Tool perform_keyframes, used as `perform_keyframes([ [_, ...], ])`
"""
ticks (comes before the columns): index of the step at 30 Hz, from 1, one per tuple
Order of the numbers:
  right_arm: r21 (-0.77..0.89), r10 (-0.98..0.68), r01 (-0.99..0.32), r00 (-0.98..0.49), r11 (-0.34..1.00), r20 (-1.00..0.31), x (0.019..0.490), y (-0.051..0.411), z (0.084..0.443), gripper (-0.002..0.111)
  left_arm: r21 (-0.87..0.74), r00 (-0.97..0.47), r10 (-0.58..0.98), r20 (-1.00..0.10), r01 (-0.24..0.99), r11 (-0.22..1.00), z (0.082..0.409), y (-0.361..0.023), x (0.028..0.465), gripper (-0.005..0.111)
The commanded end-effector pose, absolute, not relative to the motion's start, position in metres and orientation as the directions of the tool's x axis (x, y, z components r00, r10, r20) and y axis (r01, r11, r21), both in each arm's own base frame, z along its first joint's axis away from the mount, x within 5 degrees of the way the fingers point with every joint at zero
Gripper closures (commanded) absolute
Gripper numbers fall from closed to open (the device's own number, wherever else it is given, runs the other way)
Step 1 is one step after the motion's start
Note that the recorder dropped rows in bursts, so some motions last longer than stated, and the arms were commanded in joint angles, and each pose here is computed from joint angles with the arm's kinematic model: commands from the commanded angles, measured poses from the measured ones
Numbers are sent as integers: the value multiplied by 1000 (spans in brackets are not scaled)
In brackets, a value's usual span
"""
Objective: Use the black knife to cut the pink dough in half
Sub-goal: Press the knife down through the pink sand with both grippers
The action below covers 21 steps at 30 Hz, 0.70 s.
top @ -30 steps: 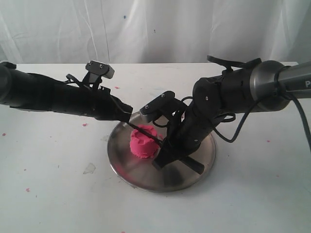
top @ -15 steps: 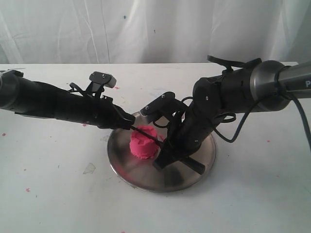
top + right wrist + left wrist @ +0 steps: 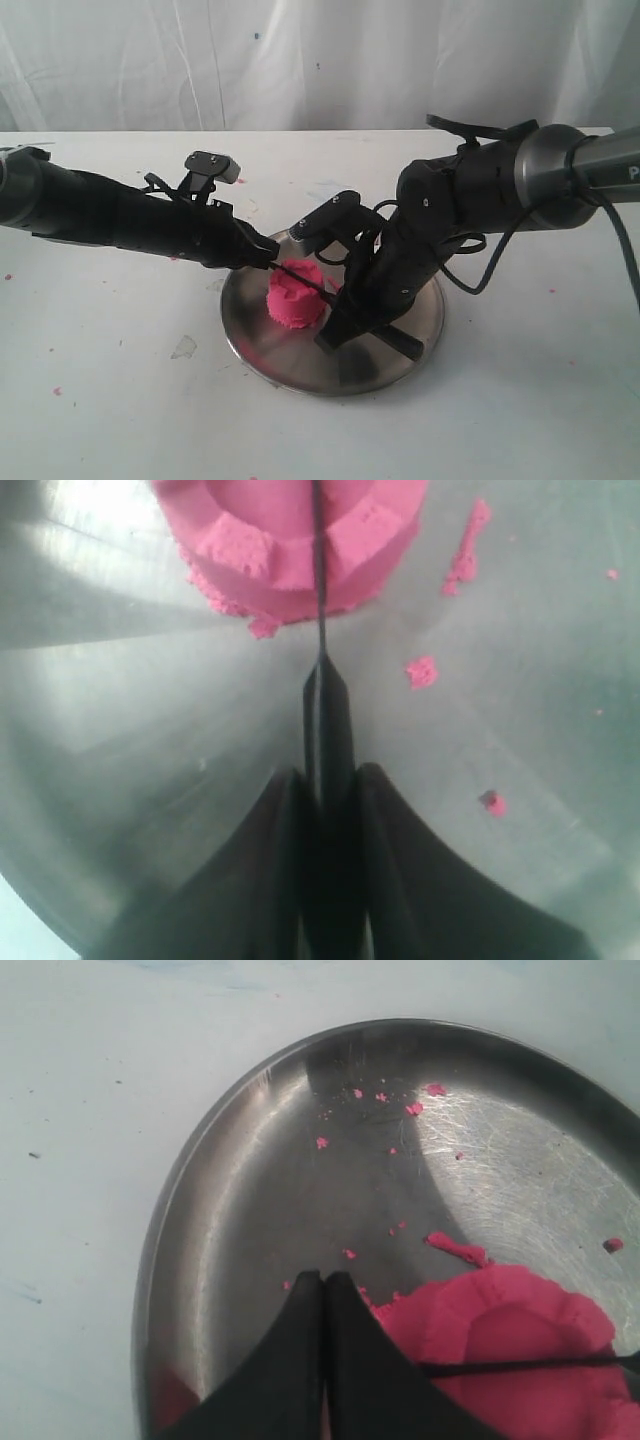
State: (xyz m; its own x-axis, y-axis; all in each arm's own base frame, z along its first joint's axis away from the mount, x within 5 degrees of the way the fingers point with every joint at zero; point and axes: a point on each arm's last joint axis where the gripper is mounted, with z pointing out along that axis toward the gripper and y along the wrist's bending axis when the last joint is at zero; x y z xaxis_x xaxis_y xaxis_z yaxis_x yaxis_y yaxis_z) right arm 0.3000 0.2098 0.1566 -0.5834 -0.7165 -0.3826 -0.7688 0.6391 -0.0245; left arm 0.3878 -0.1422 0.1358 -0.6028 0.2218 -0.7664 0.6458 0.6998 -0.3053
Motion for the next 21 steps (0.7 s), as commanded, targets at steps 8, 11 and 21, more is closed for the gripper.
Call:
perform_keyframes([
  [8,-18,-721,-773,-584,634,-373,298,210,157,108,-318,-610,255,-751,671,670,128,-146,383,107],
  [11,-18,-721,-773,-584,634,-373,298,210,157,108,-318,-610,255,-750,671,670,128,-146,383,107],
  [21,-18,-721,-773,-583,634,-373,298,210,157,108,-350,-643,259,-721,660,664,110,-147,382,107],
])
